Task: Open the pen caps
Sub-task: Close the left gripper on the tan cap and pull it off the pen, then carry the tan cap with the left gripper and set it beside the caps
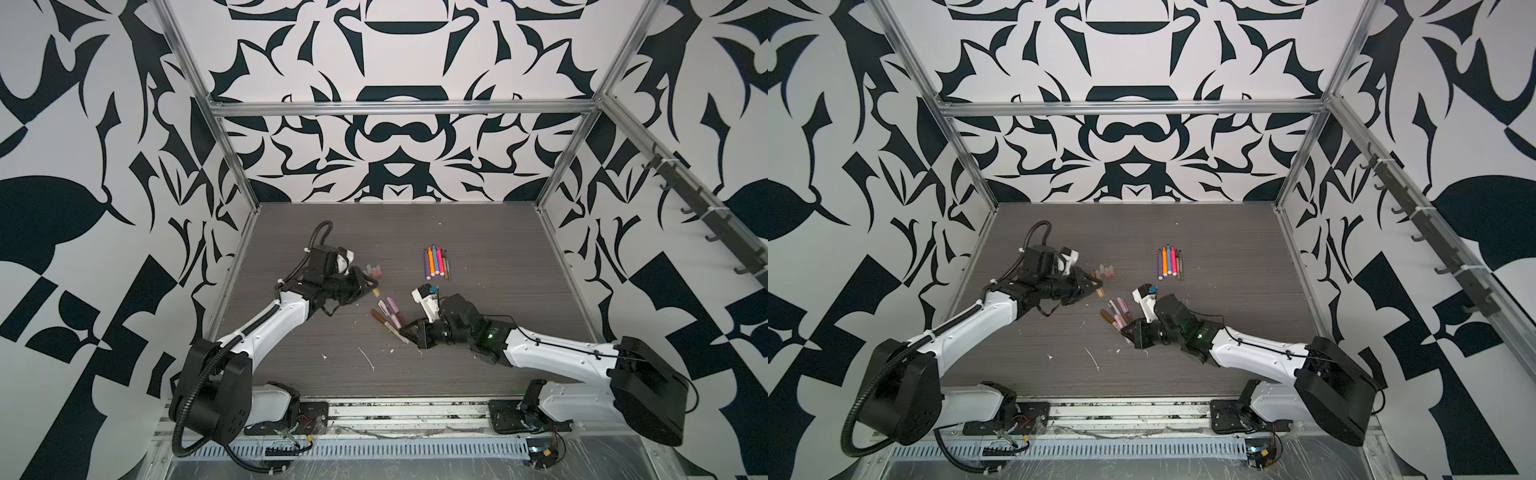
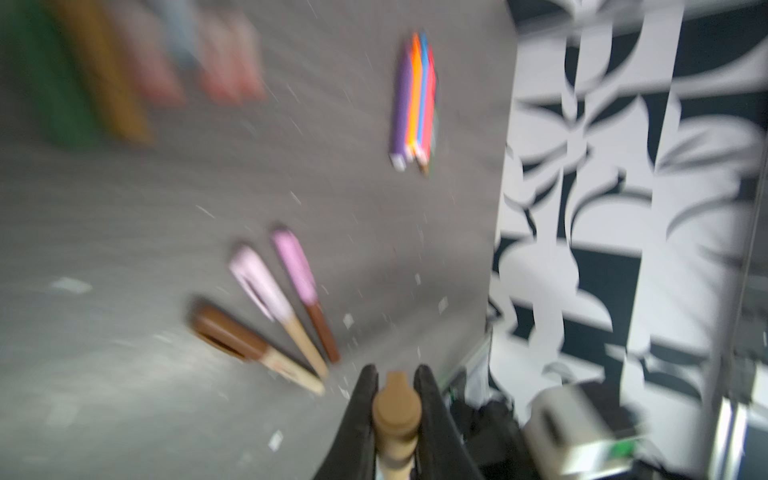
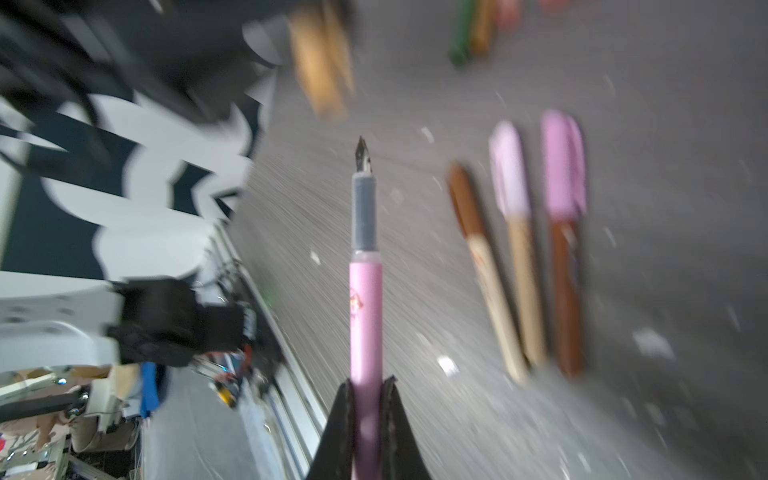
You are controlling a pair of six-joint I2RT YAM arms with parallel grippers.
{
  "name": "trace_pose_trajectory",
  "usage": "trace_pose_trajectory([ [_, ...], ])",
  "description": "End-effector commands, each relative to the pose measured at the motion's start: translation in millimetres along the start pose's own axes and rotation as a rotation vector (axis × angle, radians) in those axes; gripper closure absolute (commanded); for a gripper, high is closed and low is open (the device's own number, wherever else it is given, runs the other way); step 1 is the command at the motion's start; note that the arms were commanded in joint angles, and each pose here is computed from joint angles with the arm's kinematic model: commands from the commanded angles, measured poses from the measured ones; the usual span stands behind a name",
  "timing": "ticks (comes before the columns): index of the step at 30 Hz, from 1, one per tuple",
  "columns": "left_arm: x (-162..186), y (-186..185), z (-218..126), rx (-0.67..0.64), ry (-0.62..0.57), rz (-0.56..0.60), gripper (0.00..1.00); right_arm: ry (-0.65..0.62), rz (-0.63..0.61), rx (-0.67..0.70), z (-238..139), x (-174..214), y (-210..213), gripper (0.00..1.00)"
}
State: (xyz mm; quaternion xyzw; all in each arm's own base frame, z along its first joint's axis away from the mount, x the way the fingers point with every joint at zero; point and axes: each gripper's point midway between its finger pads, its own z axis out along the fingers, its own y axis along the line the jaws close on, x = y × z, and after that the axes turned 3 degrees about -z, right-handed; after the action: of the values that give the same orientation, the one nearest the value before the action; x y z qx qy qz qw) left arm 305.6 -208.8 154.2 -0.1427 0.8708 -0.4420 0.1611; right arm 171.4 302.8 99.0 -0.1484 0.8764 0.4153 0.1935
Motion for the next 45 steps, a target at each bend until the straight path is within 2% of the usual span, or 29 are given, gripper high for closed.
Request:
trace_pose_trajectory([
  [1, -18, -1, -12, -0.017, -0.086, 0.049, 1.0, 0.075, 0.079, 0.098, -5, 24, -25, 1.0],
  [8, -18, 11, -12, -0.05, -0.089, 0.053, 1.0, 0.059, 0.066, 0.105, -11, 19, -22, 1.0],
  [17, -17, 45, -14, -0.111, -0.091, 0.031, 0.97, 0.051, 0.045, 0.141, -15, 14, -24, 1.0],
  [23, -22, 75, -17, -0.267, -0.109, 0.067, 0.96, 0.04, 0.048, 0.154, -16, 15, -28, 1.0],
  [30, -26, 99, -9, -0.373, -0.087, 0.076, 0.95, 0.041, 0.036, 0.179, -18, 16, -33, 1.0],
  [45, -44, 113, 32, -0.394, -0.009, 0.064, 0.9, 0.045, -0.001, 0.221, -17, 6, -34, 1.0],
])
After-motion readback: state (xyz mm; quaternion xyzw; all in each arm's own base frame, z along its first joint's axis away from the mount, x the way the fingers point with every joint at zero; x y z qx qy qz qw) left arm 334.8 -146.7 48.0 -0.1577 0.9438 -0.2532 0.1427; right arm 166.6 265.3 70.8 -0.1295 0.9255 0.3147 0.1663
